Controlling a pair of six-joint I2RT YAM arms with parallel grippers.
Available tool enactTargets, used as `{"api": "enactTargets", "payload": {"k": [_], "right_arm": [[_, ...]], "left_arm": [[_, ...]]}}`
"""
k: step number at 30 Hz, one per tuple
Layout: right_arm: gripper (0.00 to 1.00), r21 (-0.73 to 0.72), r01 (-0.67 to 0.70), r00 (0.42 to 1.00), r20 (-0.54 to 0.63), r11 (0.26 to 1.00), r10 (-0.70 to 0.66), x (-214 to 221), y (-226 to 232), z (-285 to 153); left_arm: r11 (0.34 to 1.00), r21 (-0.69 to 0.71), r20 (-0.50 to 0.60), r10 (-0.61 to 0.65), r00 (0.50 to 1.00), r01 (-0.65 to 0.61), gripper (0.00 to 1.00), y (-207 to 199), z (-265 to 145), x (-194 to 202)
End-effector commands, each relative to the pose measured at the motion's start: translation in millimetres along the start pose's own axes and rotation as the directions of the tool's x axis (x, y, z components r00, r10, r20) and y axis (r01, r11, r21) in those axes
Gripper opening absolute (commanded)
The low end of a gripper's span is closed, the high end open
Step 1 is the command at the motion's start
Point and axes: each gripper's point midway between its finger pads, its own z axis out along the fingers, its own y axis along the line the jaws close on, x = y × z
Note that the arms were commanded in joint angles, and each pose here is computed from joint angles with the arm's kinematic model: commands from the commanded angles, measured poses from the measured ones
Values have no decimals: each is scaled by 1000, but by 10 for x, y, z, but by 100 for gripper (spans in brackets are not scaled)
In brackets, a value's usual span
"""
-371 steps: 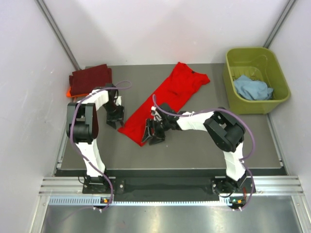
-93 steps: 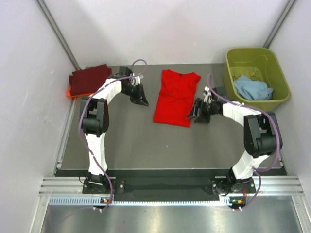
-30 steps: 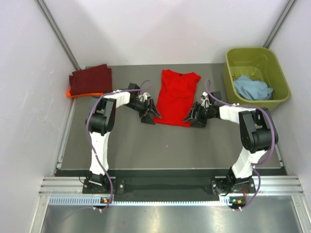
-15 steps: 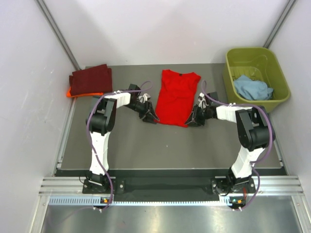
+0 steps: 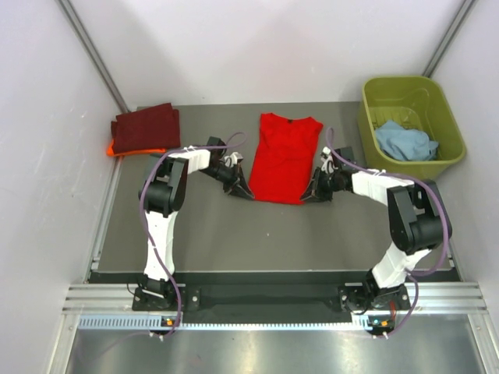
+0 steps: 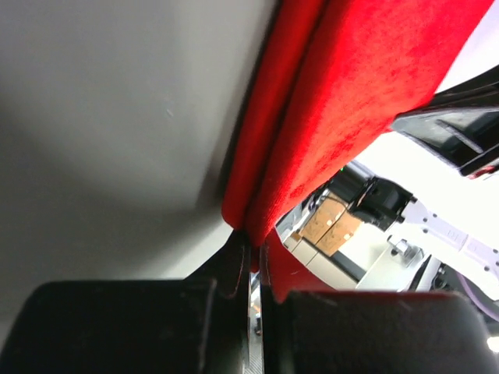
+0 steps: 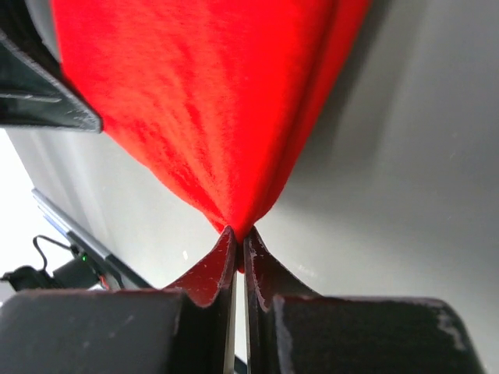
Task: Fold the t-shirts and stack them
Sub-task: Fold the tshirt
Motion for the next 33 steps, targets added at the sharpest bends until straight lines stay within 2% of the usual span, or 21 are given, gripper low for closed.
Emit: {"api": "enactTargets", "payload": {"k": [1, 8, 12, 17, 21, 23, 30, 33], "right_arm": [[0, -31, 55, 998, 8, 998, -55, 30, 121, -200], [0, -67, 110, 993, 60, 992, -106, 37, 299, -453], [0, -75, 148, 985, 103, 986, -140, 12, 399, -606], [0, -44, 163, 974, 168, 986, -153, -22, 395, -799], [0, -16, 128, 973, 195, 992, -123, -50, 251, -895], [0, -20, 125, 970, 211, 992, -118, -83, 255, -951], [0, -61, 153, 927, 354, 986, -122, -658, 484, -1231], [0, -75, 158, 914, 389, 985, -117, -912, 528, -1247]], "left_arm": [[991, 58, 4, 121, 993, -121, 0, -366, -235, 115], [955, 57, 18, 289, 957, -290, 0, -721, -364, 282], [878, -22, 12, 478, 878, -478, 0, -916, -361, 475], [788, -121, 25, 611, 792, -604, 0, -1003, -301, 568], [741, -158, 19, 663, 748, -653, 0, -1133, -206, 515], [734, -172, 22, 669, 743, -656, 0, -1170, -184, 441], [682, -225, 109, 728, 677, -696, 0, -1534, -331, 114], [679, -241, 130, 730, 671, -693, 0, -1564, -356, -33]]}}
